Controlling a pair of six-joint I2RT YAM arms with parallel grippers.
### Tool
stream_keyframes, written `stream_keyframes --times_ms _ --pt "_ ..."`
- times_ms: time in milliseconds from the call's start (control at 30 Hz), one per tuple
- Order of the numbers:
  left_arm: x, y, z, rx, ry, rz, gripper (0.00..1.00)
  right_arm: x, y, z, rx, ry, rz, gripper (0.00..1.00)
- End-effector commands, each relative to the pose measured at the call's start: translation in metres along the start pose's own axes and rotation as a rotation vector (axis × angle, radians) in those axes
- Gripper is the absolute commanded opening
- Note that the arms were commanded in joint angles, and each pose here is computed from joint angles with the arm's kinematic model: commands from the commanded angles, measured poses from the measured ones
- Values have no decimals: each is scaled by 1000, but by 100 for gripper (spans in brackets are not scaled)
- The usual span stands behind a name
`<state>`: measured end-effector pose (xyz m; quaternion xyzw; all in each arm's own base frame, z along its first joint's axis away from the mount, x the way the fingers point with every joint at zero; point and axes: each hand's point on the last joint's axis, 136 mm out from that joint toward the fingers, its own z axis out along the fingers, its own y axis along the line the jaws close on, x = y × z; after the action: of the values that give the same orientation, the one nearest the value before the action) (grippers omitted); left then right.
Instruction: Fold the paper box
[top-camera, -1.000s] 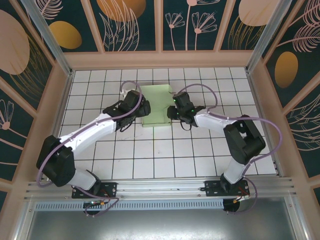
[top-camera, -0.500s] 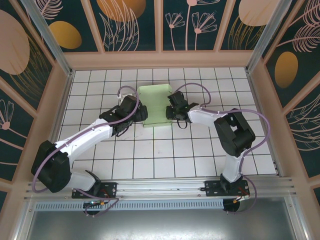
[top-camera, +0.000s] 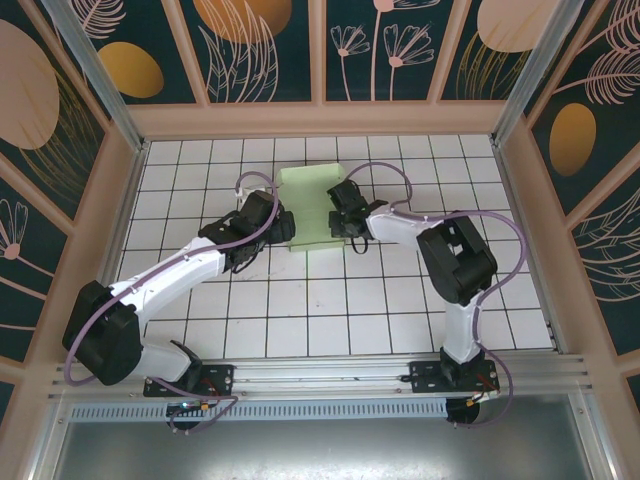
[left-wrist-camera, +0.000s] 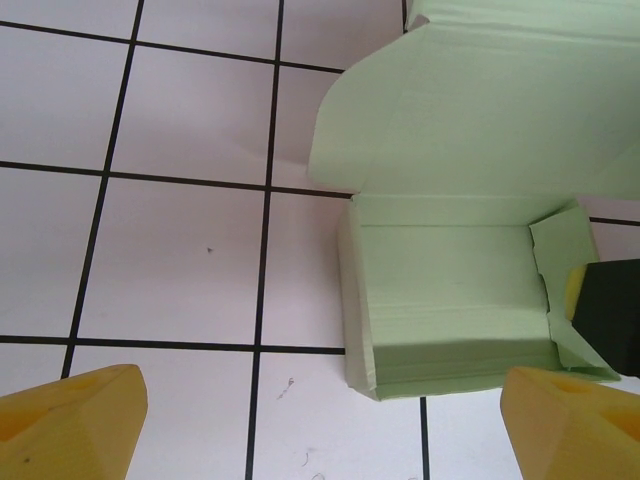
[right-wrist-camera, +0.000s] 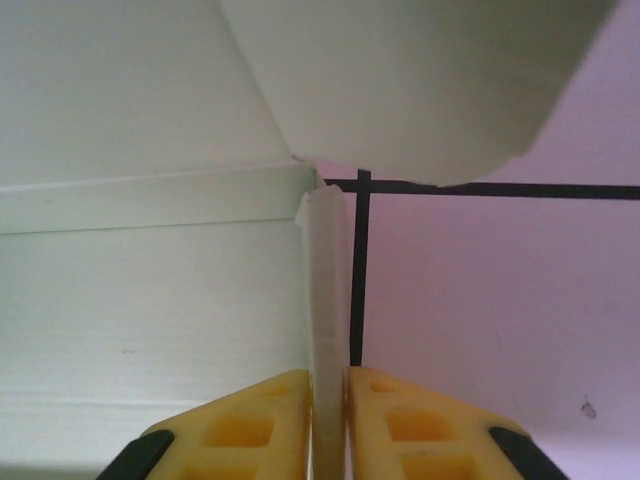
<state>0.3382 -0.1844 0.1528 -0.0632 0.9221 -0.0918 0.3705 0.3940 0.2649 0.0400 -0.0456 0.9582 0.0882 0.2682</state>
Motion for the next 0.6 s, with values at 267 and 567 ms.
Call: stream_keyframes --times_ms 267,567 --pt "-2 10 -3 -35 -15 23 91 10 -15 9 226 34 -139 0" --pt "-5 12 -7 -41 -27 17 91 20 -27 16 354 73 -215 6"
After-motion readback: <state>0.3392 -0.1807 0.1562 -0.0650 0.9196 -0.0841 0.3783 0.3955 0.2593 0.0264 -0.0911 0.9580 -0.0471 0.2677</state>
